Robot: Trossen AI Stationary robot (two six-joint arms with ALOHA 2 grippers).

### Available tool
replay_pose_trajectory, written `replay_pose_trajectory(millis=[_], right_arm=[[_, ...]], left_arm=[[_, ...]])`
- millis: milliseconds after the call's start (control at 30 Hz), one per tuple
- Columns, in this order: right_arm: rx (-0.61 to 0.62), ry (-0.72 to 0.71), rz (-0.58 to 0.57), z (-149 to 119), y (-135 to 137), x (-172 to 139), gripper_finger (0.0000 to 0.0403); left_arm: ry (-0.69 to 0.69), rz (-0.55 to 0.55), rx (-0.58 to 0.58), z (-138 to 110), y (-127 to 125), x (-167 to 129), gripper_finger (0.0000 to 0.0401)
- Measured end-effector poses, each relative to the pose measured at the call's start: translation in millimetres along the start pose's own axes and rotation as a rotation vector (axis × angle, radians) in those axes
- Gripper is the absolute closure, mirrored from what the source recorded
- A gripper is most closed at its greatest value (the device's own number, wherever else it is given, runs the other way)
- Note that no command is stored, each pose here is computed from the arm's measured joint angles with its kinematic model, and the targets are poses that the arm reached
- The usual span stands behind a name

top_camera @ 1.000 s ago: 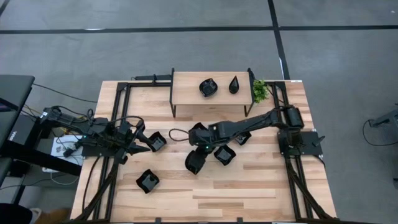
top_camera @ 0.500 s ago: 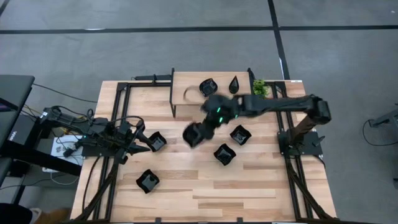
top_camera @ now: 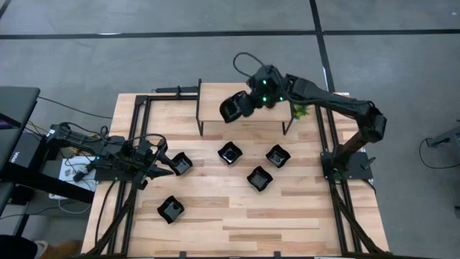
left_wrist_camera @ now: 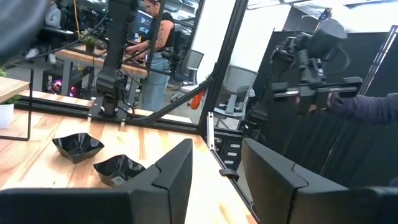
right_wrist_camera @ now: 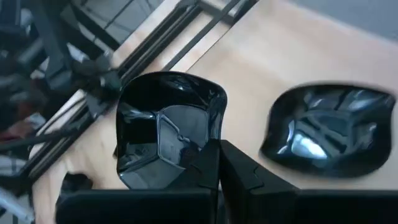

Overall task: Pick & Place Mini shaped plates
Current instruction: Stack the leaf-shaped plate on top of the other leaf-shaped plates on the shelf

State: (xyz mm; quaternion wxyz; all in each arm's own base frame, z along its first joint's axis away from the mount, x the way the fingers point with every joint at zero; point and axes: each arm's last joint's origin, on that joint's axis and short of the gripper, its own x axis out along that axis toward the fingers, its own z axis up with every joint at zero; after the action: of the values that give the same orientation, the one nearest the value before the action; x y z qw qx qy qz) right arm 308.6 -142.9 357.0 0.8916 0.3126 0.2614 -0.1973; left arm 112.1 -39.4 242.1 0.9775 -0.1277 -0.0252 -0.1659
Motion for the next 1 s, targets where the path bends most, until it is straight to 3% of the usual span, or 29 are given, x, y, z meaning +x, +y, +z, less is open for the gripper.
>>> replay_pose_trajectory(millis=[300, 467, 600, 1000], right_arm=[[0.055, 0.002, 0.016, 40, -42, 12, 0.0403], [0.048, 0.164, -0.063, 49, -64, 10, 0.0403], [0.043, 0.187, -0.09, 60, -73, 6, 0.0403], [0.047, 0.322, -0.087, 49, -86, 44, 0.0403]], left_arm=[[-0.003, 0.0, 0.0, 0, 0, 0, 0.0261], [-0.003, 0.0, 0.0, 0, 0, 0, 0.0261], [-0.003, 0.0, 0.0, 0, 0, 0, 0.0261], [-0.003, 0.0, 0.0, 0, 0, 0, 0.0261]])
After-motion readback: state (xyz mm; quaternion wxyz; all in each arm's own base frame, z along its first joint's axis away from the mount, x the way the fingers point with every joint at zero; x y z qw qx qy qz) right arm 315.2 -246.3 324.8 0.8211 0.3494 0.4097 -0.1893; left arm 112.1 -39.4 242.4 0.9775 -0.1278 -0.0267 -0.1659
